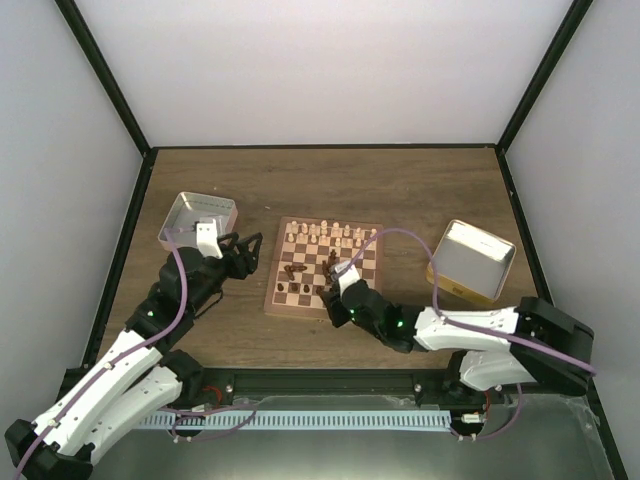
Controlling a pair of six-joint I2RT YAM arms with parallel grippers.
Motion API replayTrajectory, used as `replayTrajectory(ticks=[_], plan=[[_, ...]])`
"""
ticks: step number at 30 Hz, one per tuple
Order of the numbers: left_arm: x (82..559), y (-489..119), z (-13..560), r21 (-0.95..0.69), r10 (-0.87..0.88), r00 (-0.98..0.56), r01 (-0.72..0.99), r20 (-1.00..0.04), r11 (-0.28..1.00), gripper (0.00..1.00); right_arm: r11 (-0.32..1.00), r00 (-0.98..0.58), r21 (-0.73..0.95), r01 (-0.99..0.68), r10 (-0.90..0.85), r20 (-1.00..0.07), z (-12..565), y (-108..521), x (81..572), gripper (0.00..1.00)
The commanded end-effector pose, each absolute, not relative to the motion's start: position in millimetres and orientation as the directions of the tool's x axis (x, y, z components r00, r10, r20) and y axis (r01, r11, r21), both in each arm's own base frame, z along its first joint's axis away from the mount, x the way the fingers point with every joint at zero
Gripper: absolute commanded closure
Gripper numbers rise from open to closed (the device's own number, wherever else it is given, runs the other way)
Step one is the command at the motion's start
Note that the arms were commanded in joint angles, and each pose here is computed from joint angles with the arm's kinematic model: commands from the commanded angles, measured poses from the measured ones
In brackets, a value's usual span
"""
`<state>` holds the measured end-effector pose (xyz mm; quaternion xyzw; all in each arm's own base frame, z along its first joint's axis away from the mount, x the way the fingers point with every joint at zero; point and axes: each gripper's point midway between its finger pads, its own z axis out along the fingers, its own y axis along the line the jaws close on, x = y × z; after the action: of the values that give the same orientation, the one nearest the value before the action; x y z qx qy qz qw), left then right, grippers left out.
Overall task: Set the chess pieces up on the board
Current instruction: Place the chess piece on the chessboard, then adjust the chess piece on the chessboard.
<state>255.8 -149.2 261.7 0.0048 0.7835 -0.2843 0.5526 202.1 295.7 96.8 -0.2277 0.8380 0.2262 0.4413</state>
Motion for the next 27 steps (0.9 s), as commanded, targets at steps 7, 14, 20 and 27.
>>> replayTrajectory(ticks=[7, 14, 20, 27], plan=[[255.0, -144.2, 261.1, -0.431, -0.307, -0.377, 0.309, -0.874, 0.848, 0.29, 0.873, -0.721, 0.229, -0.43, -0.179, -0.67, 123.5, 297.1, 202.8, 0.53], [251.4, -135.2, 256.0, -0.423, -0.309, -0.372, 0.279, -0.875, 0.862, 0.29, 0.895, -0.789, 0.218, -0.389, -0.202, -0.58, 111.6, 296.3, 196.3, 0.56], [250.1, -137.6, 251.3, -0.421, -0.298, -0.383, 0.291, -0.874, 0.859, 0.29, 0.913, -0.807, 0.171, -0.37, -0.225, -0.546, 95.8, 294.3, 197.5, 0.63], [250.5, -137.5, 250.1, -0.415, -0.292, -0.384, 0.289, -0.876, 0.863, 0.29, 0.907, -0.792, 0.168, -0.387, -0.233, -0.564, 97.2, 304.6, 204.0, 0.67]])
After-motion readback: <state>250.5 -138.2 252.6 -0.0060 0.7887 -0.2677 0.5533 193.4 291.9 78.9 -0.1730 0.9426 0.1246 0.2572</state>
